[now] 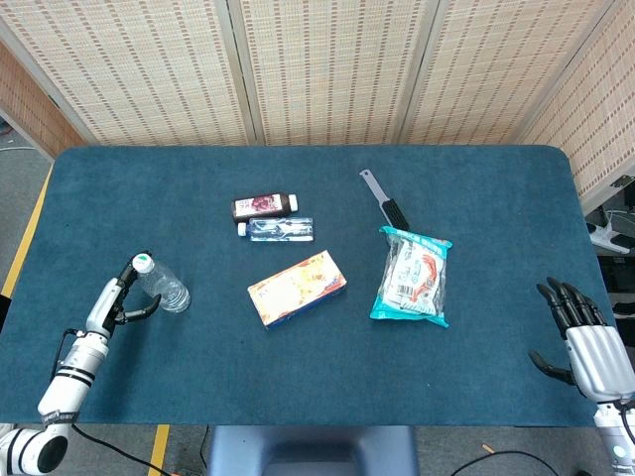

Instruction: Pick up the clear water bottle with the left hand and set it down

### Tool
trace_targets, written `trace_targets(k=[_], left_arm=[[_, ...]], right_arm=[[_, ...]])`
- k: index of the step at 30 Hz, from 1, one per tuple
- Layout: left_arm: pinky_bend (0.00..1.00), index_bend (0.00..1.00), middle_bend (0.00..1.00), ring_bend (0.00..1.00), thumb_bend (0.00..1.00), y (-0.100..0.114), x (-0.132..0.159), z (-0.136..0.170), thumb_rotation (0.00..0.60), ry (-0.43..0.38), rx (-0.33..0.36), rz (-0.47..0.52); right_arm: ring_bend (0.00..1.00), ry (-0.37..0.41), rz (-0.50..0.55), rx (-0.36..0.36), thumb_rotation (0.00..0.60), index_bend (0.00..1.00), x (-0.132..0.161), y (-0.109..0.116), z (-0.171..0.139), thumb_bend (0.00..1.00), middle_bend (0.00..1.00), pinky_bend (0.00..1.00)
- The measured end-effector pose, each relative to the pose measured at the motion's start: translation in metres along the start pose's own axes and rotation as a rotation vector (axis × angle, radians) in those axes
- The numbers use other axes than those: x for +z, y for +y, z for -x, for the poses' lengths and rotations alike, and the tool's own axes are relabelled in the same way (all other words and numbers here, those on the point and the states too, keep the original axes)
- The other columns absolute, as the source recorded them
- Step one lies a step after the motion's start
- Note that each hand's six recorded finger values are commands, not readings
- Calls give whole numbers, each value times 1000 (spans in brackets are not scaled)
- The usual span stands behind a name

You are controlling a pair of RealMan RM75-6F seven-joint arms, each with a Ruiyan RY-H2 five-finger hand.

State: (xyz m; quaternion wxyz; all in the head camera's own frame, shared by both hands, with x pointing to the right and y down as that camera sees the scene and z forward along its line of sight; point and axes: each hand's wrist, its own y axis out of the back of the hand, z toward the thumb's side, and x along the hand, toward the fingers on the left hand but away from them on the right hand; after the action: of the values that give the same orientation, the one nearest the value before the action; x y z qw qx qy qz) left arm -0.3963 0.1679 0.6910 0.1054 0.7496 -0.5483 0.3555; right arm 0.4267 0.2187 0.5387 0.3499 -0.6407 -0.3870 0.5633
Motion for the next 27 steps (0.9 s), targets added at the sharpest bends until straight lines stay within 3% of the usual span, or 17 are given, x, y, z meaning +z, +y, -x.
trace_targets(k=[10, 15, 22, 27], left_arm=[[40, 0, 0, 0, 385, -10, 5, 5, 600, -24, -80, 59], [39, 0, 0, 0, 385, -19, 5, 0, 600, -34, -81, 77], [39, 0, 10, 0, 374, -28, -4, -10, 600, -24, -34, 32], [41, 81, 140, 104, 377, -28, -10, -17, 600, -25, 58, -5]], right_arm=[[0, 1, -5, 10, 600, 0, 1, -3, 1, 138, 0, 131], [0, -1, -4, 11, 600, 0, 0, -3, 1, 138, 0, 132], [0, 0, -4, 12, 600, 0, 0, -3, 1, 137, 0, 132], [0, -2, -4, 15, 600, 0, 0, -3, 2, 137, 0, 131]])
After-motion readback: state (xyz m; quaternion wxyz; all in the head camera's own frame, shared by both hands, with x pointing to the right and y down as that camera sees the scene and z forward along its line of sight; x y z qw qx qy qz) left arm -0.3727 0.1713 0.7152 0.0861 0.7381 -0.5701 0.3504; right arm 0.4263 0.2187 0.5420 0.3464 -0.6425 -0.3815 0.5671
